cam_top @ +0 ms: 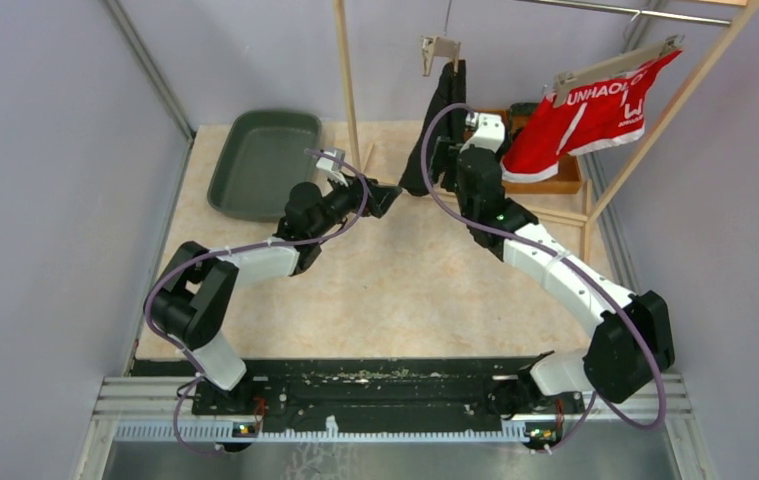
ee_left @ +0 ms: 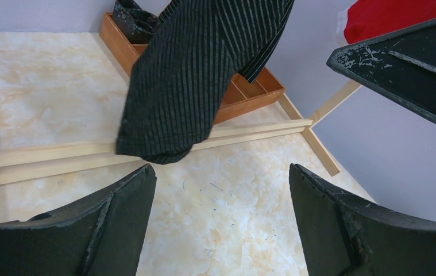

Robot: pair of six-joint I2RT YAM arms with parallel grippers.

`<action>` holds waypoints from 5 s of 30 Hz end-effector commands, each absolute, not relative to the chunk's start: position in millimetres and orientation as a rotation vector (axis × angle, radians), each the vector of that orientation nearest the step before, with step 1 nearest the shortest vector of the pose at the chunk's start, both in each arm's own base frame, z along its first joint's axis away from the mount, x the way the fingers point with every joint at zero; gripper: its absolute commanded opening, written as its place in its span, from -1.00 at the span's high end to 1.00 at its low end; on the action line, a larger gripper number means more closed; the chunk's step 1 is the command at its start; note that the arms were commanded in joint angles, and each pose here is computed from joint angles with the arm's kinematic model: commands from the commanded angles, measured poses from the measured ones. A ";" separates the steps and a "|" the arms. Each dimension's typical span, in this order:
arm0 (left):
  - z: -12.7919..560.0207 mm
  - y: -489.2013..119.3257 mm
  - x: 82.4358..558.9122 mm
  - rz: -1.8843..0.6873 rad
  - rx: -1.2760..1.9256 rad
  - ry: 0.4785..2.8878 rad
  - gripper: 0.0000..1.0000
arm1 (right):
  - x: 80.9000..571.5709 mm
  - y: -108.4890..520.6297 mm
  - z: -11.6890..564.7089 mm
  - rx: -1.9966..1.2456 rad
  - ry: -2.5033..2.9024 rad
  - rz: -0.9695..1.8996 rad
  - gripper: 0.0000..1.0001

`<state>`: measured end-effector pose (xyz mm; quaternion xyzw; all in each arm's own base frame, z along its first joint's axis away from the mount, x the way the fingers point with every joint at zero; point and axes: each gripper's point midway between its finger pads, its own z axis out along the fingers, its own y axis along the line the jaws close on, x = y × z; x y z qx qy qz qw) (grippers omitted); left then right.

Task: Clip the underwear to the hanger
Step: Adjust the underwear on the hanger.

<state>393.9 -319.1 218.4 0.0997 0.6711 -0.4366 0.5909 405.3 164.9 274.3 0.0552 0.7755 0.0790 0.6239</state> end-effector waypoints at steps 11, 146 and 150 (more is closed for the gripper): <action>242.9 -319.5 395.1 -1.003 0.242 1.496 -0.81 | 408.9 159.2 284.7 0.171 1.736 0.227 -0.54; 239.7 -363.2 398.0 -1.492 0.332 1.237 -0.98 | 414.7 158.6 276.2 -0.256 1.803 0.474 1.00; 238.1 -369.8 397.1 -1.491 0.340 1.242 -0.98 | 408.9 136.5 263.7 -0.184 1.894 0.360 1.00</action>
